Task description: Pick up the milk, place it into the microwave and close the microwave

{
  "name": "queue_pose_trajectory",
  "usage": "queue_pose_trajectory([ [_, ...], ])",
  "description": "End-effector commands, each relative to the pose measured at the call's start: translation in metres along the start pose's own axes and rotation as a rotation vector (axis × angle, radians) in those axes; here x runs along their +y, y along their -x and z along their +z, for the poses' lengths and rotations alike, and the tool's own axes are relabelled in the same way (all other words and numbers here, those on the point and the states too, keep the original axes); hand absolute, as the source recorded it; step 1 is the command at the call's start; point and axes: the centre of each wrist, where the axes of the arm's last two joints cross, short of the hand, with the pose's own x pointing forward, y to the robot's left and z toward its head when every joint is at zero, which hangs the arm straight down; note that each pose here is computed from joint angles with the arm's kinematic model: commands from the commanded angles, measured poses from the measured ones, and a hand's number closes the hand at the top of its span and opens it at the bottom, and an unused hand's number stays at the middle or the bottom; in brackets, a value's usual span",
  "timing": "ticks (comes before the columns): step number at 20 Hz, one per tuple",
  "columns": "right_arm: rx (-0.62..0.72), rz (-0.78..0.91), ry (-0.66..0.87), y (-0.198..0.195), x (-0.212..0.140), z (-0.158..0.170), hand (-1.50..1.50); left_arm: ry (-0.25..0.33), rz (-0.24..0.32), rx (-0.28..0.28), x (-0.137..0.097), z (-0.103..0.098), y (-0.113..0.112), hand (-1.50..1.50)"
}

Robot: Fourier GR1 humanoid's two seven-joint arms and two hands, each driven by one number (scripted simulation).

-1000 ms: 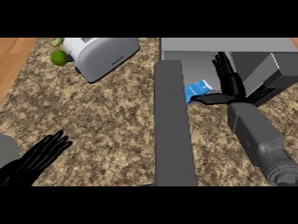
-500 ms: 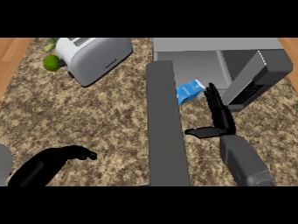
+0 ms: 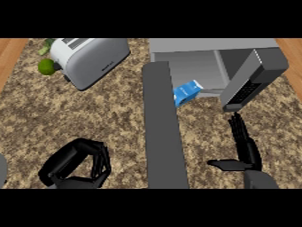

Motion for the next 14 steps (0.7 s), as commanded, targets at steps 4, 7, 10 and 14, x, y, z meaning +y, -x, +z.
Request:
queue_pose_trajectory([
  [4, -0.050, -0.027, 0.027, -0.008, -0.047, 0.063, -1.50, 0.091, -0.087, 0.011, -0.009, -0.042, 0.010, 1.50],
  [7, -0.083, -0.013, 0.068, -0.019, -0.058, 0.091, -1.50, 0.122, -0.086, -0.008, -0.020, -0.057, 0.017, 1.50],
  [10, -0.086, -0.065, 0.027, -0.025, -0.063, 0.116, -1.50, 0.121, -0.157, -0.032, -0.043, -0.074, 0.027, 1.50],
  [14, -0.147, -0.033, 0.012, -0.061, -0.087, 0.145, -1.50, 0.149, -0.108, -0.030, -0.067, -0.078, 0.040, 1.50],
])
